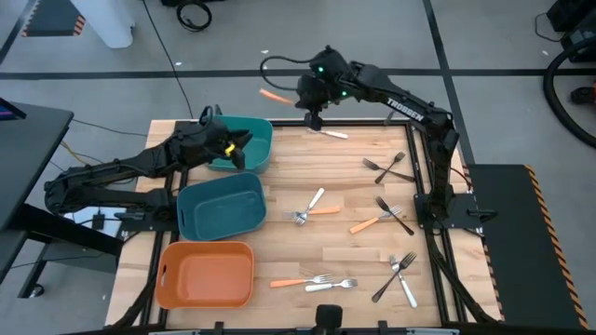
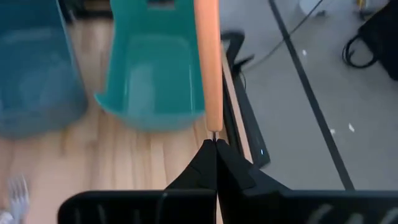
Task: Sort silverware by color (type)
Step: Put the orange fork into the blue bin, then put the white fork into the green bin
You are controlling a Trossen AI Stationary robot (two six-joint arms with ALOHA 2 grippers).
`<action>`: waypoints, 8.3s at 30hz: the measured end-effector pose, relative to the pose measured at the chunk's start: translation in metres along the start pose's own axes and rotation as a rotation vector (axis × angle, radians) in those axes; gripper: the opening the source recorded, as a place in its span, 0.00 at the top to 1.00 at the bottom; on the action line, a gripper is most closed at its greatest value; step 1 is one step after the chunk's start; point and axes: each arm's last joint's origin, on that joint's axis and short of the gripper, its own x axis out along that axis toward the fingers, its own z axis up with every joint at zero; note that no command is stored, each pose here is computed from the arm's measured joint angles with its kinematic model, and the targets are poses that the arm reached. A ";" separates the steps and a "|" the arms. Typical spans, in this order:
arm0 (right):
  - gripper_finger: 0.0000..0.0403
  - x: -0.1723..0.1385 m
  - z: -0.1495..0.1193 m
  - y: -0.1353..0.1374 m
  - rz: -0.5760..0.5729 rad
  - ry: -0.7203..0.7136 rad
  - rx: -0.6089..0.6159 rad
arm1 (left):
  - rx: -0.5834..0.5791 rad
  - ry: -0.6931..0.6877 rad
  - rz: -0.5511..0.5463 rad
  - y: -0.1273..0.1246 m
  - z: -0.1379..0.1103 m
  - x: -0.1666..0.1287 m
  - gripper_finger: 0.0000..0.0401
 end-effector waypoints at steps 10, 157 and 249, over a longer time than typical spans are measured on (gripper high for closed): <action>1.00 -0.006 0.022 0.024 0.035 -0.105 -0.003 | -0.083 -0.079 -0.026 -0.002 0.008 0.000 0.74; 0.76 -0.016 -0.010 0.043 0.016 0.289 0.115 | 0.174 1.033 -0.390 -0.027 -0.089 -0.042 0.67; 0.77 0.127 -0.235 -0.071 -0.044 0.584 0.302 | 0.008 0.633 -0.273 -0.036 -0.064 -0.016 0.67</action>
